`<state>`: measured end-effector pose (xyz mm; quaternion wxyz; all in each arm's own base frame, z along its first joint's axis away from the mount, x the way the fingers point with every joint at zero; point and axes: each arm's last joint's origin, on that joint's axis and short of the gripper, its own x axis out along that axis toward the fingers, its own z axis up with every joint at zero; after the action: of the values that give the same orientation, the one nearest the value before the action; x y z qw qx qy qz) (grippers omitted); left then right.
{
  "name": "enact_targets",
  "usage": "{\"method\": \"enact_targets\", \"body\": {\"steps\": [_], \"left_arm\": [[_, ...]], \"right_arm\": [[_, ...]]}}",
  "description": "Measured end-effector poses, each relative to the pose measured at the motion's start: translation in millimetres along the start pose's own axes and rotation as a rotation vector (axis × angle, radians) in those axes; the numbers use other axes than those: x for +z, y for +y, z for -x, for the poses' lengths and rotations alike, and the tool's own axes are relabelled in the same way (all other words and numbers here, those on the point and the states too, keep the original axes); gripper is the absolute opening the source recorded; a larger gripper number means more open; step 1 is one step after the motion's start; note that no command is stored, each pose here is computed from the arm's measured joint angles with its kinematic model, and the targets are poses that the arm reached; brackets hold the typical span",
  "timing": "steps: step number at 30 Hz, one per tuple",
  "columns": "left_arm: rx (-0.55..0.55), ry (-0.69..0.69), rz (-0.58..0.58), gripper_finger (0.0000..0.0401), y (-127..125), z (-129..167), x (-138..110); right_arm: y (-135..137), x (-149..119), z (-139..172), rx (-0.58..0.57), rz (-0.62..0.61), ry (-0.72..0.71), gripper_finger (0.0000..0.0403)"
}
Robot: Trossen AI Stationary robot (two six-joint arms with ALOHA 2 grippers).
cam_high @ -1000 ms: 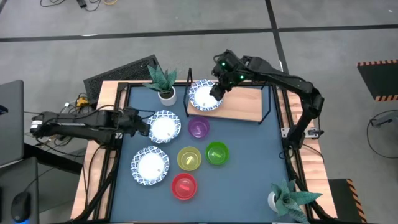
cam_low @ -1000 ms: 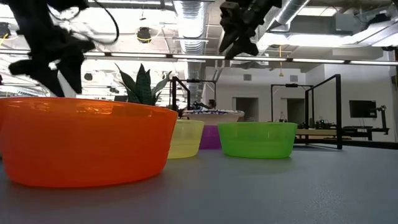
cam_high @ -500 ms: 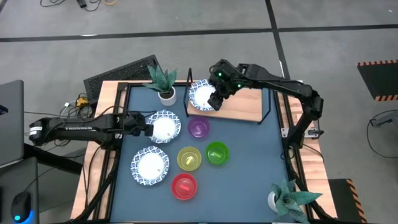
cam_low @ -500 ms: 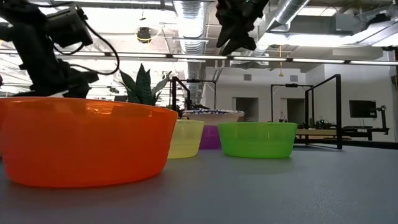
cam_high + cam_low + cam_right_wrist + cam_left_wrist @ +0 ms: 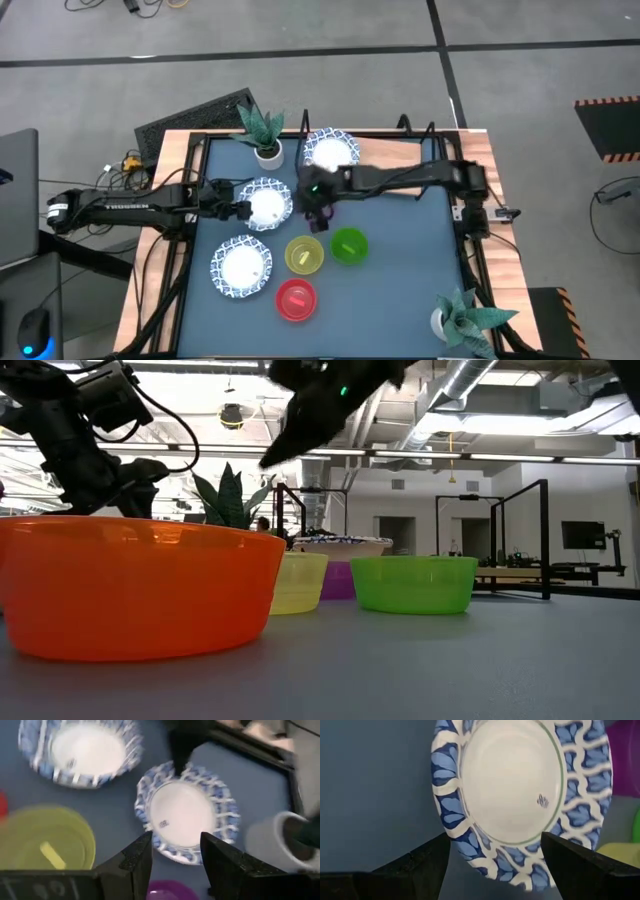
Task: Place and stack bowls onto a shelf
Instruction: Stack the white bowl on top of the white bowl on the shelf
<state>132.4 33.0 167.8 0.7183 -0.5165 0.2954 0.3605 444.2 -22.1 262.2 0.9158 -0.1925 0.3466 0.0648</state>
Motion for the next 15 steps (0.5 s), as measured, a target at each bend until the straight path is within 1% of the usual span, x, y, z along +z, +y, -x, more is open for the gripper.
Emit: {"method": "enact_targets", "body": {"steps": [4, 7, 9, 11, 15], "left_arm": [[-0.003, 0.008, 0.001, 0.0295, 0, 0, 0], [-0.003, 0.008, 0.001, 0.0295, 0, 0, 0], [-0.002, 0.008, -0.001, 0.0295, 0, 0, 0], [-0.002, 0.008, -0.001, 0.0295, 0, 0, 0], [-0.005, 0.004, 0.000, 0.0295, 0, 0, 0]], "right_arm": [[15, -9, -40, 0.064, 0.158, 0.081, 0.0189], [21, -10, -56, 0.088, 0.247, 0.091, 0.0189], [20, -10, -64, 0.082, 0.300, 0.084, 0.0189], [21, -13, -74, 0.085, 0.337, 0.106, 0.0189], [20, -17, -90, 0.095, 0.359, 0.126, 0.0189]]}}
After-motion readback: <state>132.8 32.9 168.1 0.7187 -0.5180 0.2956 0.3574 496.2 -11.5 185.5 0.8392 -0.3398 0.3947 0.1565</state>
